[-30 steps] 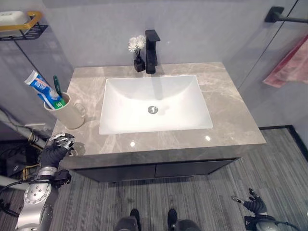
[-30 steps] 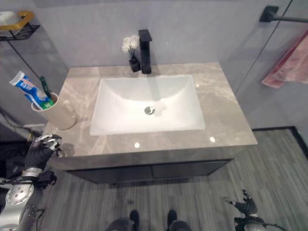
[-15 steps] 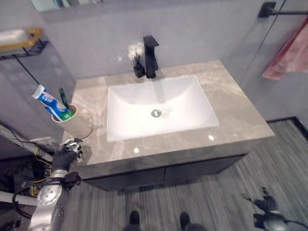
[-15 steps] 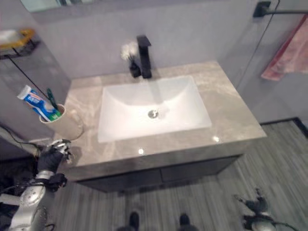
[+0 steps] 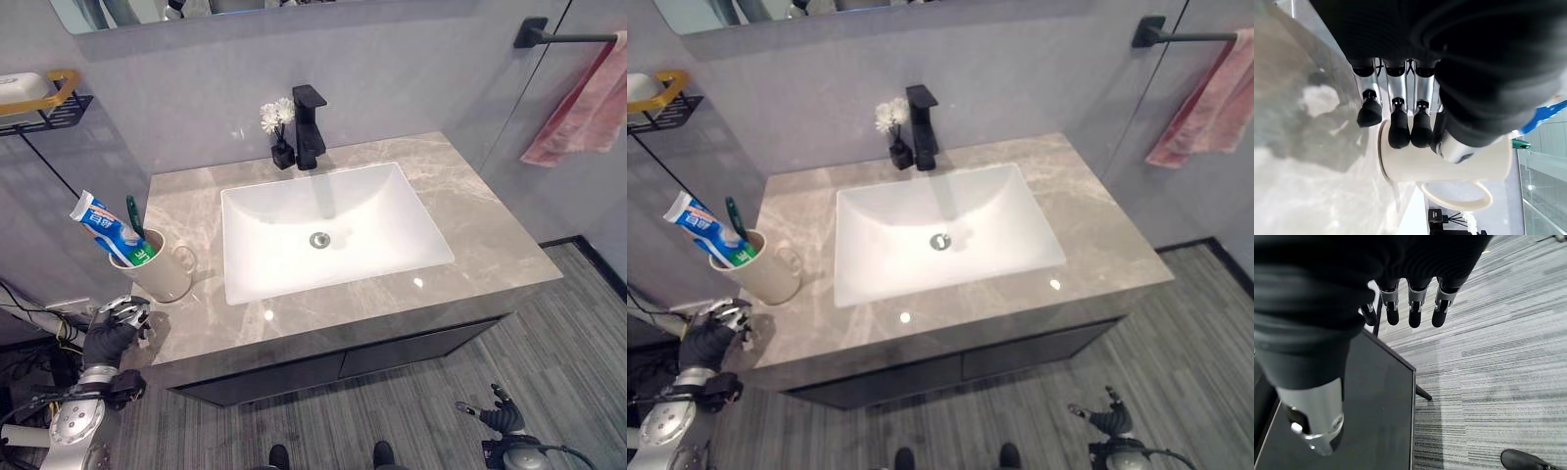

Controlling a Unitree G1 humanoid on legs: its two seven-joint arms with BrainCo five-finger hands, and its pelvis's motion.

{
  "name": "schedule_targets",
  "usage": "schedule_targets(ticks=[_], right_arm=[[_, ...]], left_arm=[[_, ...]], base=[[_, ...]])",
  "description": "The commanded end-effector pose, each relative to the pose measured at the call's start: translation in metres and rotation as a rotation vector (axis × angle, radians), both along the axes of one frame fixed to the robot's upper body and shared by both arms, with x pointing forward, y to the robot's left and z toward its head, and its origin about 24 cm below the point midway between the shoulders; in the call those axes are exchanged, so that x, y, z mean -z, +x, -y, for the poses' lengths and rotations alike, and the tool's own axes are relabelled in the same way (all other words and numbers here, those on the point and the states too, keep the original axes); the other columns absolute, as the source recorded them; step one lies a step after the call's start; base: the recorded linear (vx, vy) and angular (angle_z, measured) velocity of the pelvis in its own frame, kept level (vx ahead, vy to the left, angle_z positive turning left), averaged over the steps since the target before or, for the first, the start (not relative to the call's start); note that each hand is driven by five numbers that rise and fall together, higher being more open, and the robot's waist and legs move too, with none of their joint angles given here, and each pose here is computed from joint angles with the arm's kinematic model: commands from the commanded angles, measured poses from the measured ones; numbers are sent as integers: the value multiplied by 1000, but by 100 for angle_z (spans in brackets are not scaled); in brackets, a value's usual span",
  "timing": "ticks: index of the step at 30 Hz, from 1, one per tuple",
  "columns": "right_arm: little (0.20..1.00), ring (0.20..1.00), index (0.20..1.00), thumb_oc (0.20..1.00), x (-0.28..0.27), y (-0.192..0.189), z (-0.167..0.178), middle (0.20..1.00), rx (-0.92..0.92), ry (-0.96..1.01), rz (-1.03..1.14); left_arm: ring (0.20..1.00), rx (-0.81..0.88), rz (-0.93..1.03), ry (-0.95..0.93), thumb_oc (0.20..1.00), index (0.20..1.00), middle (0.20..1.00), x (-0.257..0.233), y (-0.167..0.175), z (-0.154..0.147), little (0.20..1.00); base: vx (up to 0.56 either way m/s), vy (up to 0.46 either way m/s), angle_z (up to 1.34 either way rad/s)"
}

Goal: Put brush and paste in cup on sink, flatten towel.

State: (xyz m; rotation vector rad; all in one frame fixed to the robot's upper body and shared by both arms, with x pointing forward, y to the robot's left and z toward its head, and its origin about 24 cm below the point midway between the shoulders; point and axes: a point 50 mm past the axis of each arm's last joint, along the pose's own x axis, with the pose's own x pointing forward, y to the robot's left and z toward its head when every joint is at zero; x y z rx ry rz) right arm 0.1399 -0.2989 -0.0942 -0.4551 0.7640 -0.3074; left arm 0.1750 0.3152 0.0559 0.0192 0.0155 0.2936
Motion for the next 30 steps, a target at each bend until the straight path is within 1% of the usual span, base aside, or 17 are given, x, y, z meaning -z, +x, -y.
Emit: schedule_targets(ticks=[1, 3, 6, 7, 11, 18, 30], right_arm=[[1000, 1000, 1000, 1000, -15, 19, 7, 1000, -77, -54, 56], [1000, 1000, 1000, 1000, -12, 14, 6, 1000, -115, -75, 17], [1000, 1000, 1000, 1000, -10, 7, 7, 1000, -143, -78, -8], [1000, 1000, 1000, 1000, -8, 1, 10, 1000, -129, -76, -27], [1000, 1000, 1000, 1000, -5, -2, 8, 1000, -126, -68, -36], [1000, 1000, 1000, 1000, -6, 1, 4, 1000, -144, -63, -31], [1000, 1000, 1000, 1000, -8, 9, 2, 1000, -189, -79, -32]], left_arm=[[200, 29, 160, 35, 200, 200, 200, -35, 7, -6, 200], [200, 93, 178, 17, 200, 200, 200, -39, 13, 2, 200], [200, 92, 161, 6, 200, 200, 200, -36, 14, 2, 200], [200, 97, 149, 9, 200, 200, 200, -36, 13, 1, 200], [200, 90, 139, 8, 200, 200, 200, -35, 13, 1, 200], [200, 108, 115, 59, 200, 200, 200, -39, 22, -4, 200], [200, 125, 73, 70, 200, 200, 200, -36, 26, -6, 200]], base=[[0, 0, 0], [41, -10, 1], [36, -31, 14], [42, -28, 3], [28, -18, 0], [3, -4, 8], [14, 1, 1]])
